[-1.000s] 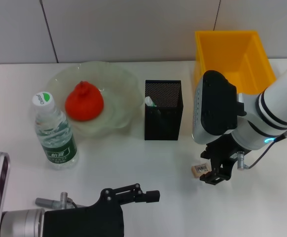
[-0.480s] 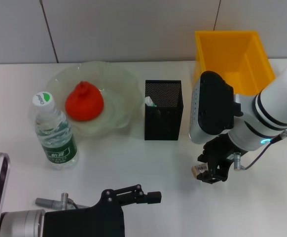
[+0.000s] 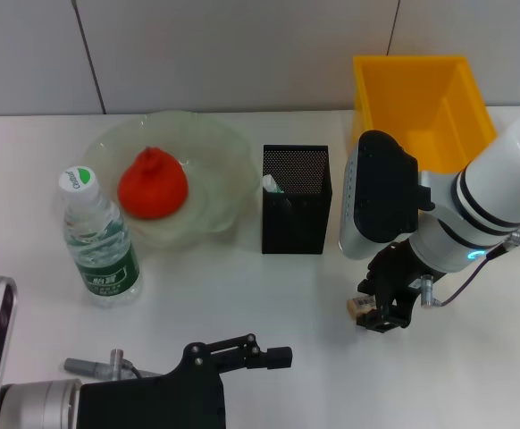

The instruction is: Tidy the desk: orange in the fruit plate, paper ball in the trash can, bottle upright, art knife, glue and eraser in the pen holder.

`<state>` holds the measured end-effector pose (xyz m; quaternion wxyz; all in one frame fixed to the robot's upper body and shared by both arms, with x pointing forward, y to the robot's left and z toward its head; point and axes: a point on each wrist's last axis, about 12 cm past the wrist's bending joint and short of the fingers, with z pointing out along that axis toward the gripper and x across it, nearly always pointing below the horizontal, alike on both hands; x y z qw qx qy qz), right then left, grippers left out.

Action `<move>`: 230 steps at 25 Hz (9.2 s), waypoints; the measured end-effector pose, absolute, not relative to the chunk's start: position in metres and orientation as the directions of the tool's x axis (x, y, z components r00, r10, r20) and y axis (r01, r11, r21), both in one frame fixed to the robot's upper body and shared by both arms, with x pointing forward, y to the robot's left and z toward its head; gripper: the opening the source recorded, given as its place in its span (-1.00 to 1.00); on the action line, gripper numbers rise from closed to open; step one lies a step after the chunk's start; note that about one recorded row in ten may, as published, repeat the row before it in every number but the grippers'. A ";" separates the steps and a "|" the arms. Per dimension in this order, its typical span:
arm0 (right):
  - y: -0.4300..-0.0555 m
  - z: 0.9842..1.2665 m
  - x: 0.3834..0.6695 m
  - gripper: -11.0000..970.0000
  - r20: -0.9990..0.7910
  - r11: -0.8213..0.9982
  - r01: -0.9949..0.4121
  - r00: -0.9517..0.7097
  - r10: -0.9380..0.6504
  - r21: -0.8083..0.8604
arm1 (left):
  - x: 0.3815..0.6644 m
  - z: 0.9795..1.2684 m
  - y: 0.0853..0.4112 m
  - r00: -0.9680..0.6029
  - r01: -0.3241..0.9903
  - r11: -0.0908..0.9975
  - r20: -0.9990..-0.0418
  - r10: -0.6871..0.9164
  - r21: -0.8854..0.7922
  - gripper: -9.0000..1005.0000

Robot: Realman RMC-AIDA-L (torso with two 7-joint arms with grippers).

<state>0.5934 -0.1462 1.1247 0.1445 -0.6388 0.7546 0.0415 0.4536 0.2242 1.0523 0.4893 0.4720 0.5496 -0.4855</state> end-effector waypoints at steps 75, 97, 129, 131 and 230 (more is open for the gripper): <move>-0.143 1.135 0.595 0.08 -0.315 0.248 -0.963 -0.204 -0.927 -0.105 | 0.453 1.054 0.224 -0.070 0.995 0.074 -0.997 0.038 -0.067 0.54; -0.141 1.124 0.597 0.01 -0.297 0.249 -0.964 -0.212 -0.931 -0.093 | 0.453 1.054 0.224 -0.068 0.996 0.066 -0.997 0.042 -0.065 0.54; -0.142 1.134 0.596 -0.49 -0.312 0.246 -0.964 -0.205 -0.928 -0.099 | 0.453 1.054 0.224 -0.069 0.996 0.065 -0.997 0.041 -0.066 0.53; -0.142 1.135 0.596 -0.49 -0.314 0.247 -0.964 -0.206 -0.927 -0.098 | 0.453 1.054 0.224 -0.069 0.996 0.065 -0.997 0.041 -0.066 0.53; -0.302 1.093 0.447 0.51 -0.985 0.487 -0.873 -0.113 -0.132 0.035 | 0.445 1.079 0.291 0.030 0.979 0.204 -0.999 -0.045 0.020 0.52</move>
